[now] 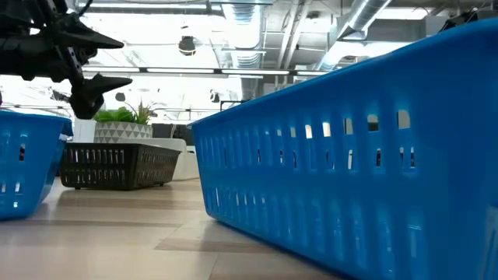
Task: Stack baskets by color
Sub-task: Stack the middle white bin on the left white bin
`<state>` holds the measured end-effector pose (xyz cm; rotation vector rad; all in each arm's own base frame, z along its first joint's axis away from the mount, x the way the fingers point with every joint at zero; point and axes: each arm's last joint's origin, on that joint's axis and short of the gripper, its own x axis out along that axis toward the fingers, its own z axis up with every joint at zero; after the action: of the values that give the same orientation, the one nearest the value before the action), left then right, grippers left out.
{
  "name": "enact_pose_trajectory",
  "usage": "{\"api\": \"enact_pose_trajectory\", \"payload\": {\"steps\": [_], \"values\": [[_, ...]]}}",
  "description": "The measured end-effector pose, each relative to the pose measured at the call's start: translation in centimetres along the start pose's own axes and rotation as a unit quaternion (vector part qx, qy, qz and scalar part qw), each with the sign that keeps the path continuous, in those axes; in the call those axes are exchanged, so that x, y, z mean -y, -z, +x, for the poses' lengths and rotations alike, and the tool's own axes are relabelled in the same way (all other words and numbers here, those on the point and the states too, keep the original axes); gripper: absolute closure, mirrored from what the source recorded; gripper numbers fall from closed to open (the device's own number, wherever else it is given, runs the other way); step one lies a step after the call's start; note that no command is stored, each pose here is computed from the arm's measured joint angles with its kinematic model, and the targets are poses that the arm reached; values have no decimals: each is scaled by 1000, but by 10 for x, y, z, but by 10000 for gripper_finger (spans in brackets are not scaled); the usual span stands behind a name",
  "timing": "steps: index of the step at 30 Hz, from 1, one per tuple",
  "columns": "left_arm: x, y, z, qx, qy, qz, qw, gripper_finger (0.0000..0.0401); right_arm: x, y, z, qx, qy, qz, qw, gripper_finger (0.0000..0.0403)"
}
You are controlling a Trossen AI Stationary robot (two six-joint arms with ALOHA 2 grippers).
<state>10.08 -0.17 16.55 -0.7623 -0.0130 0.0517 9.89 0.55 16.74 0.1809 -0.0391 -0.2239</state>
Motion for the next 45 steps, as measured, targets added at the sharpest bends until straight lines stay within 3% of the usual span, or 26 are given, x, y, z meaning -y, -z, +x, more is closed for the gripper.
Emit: {"api": "enact_pose_trajectory", "payload": {"steps": [7, 12, 16, 19, 25, 31, 38, 42, 45], "values": [[-1, -4, 0, 58, -40, -34, 997, 138, 0, 0, 0, 1, 0, 1, 1000, 218], [-2, -13, -2, 160, -82, -116, 977, 138, -1, -7, 0, 33, -7, 69, 997, 218], [2, -18, -3, 198, -55, -191, 960, 138, -1, -9, 0, 44, -13, 141, 989, 218], [10, -25, -5, 215, 3, -226, 950, 138, -1, -9, 0, 43, -15, 190, 981, 218], [40, -57, -10, 237, 33, -212, 947, 138, -1, -10, 0, 47, -11, 246, 968, 218], [75, -90, 12, 219, -5, -162, 962, 138, 3, -28, -2, 94, 9, 323, 942, 218], [101, -117, 60, 161, -85, -145, 973, 138, 2, -93, -13, 160, 32, 249, 955, 232], [110, -132, 85, 100, -135, -140, 976, 138, -1, -125, -9, 104, 90, 194, 971, 245], [114, -145, 102, 66, -169, -114, 977, 138, -2, -144, -1, 37, 163, 178, 970, 255]]}}
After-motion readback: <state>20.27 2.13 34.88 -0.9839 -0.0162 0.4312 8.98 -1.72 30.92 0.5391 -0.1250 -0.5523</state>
